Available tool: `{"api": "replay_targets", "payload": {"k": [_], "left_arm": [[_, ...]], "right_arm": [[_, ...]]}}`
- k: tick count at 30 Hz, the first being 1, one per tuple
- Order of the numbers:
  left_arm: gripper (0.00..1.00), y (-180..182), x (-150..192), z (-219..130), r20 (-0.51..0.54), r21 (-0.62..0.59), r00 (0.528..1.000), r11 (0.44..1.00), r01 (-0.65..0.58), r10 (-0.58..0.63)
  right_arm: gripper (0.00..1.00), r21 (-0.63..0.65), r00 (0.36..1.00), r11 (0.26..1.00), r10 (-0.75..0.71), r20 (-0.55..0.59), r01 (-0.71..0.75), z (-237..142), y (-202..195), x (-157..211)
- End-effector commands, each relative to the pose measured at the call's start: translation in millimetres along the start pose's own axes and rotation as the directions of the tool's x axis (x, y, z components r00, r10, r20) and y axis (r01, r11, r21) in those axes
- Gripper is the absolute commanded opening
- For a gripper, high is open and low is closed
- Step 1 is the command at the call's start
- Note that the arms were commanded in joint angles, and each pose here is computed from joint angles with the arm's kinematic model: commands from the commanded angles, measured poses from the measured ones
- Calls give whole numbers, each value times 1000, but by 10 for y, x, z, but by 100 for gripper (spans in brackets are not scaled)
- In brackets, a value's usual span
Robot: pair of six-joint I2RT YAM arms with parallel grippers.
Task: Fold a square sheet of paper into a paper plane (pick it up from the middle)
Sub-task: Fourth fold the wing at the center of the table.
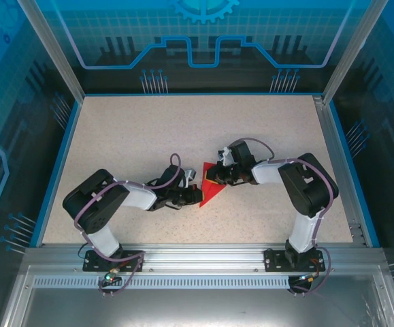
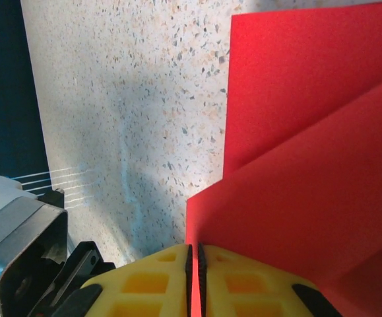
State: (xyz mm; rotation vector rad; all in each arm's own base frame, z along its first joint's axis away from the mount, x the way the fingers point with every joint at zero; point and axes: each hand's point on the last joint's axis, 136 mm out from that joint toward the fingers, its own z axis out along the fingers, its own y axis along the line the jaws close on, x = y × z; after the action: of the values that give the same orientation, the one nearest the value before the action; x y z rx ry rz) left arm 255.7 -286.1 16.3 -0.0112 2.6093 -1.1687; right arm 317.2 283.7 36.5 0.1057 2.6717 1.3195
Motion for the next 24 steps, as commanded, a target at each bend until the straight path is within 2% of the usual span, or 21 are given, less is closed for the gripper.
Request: {"api": "replay_targets", "payload": {"k": [1,24], "left_arm": [[0,210,153,66,-45,-52,997,997,54,-57],[0,316,224,73,-103,-97,991,992,75,-85]], "right_arm": [[13,4,1000,1000,-13,-11,13,37,18,-2],[13,76,1000,997,28,-13,-27,125,-276,4]]}}
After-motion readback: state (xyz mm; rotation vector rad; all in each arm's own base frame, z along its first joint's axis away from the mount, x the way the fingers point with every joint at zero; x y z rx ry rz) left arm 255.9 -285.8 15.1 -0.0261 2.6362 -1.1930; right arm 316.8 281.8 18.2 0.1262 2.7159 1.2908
